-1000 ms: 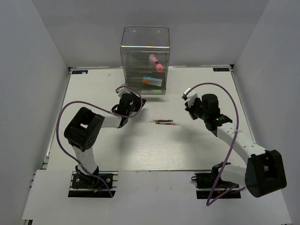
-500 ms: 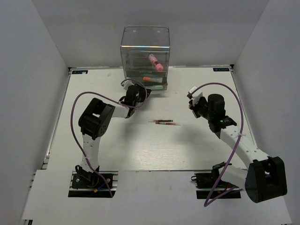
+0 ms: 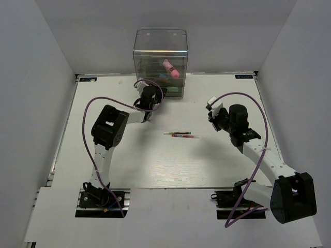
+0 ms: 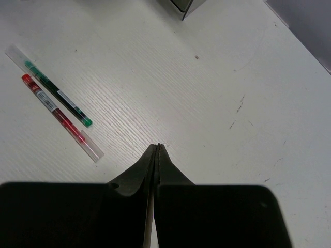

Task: Sort the stationery into containers
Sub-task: Close the drawer in the storage box, then open the drawer in the storage box.

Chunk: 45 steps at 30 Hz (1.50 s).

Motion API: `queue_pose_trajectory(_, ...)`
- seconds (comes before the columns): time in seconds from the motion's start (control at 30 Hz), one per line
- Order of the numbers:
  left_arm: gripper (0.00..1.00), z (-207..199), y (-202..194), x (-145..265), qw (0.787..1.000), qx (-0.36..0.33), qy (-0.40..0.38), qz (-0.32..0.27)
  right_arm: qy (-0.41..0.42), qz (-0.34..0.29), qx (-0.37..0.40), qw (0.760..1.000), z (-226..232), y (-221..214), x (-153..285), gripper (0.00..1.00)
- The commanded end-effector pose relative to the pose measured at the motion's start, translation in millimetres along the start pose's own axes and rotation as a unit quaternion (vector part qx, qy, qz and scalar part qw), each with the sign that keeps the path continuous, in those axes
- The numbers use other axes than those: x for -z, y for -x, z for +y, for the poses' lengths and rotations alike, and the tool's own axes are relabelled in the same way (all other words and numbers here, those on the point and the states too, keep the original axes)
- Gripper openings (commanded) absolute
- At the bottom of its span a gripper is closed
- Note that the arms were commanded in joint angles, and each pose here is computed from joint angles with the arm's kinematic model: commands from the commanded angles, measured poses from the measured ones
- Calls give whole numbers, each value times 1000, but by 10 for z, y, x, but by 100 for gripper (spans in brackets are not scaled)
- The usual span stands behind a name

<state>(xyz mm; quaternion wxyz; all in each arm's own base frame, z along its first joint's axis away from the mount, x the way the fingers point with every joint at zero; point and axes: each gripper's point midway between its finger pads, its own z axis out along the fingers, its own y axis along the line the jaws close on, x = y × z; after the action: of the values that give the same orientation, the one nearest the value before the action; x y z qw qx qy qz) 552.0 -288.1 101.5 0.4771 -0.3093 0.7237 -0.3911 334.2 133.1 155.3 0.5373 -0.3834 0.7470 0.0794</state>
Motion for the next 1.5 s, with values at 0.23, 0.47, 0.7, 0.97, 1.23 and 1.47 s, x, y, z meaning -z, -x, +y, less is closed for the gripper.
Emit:
queue_pose_trajectory(0.23,33,-74,205,-194,999,20,2,-35,0,-13,8,1000,-14,40,-29,0)
queue_pose_trajectory(0.47,38,42,186,-103,999,31,-7,-32,3,-8,8,1000,-12,8,-45,0)
queue_pose_trajectory(0.7,59,258,48,-10,998,60,-7,-20,5,-4,8,1000,-1,-15,-56,0)
queue_pose_trajectory(0.97,67,229,84,-137,997,67,-12,-22,9,3,9,1000,12,-60,-74,0)
queue_pose_trajectory(1.23,57,226,196,-246,996,79,-19,-34,15,11,8,1000,25,-106,-106,0)
queue_pose_trajectory(1.47,43,269,246,-335,995,85,-18,-43,20,16,5,1000,47,-135,-123,0)
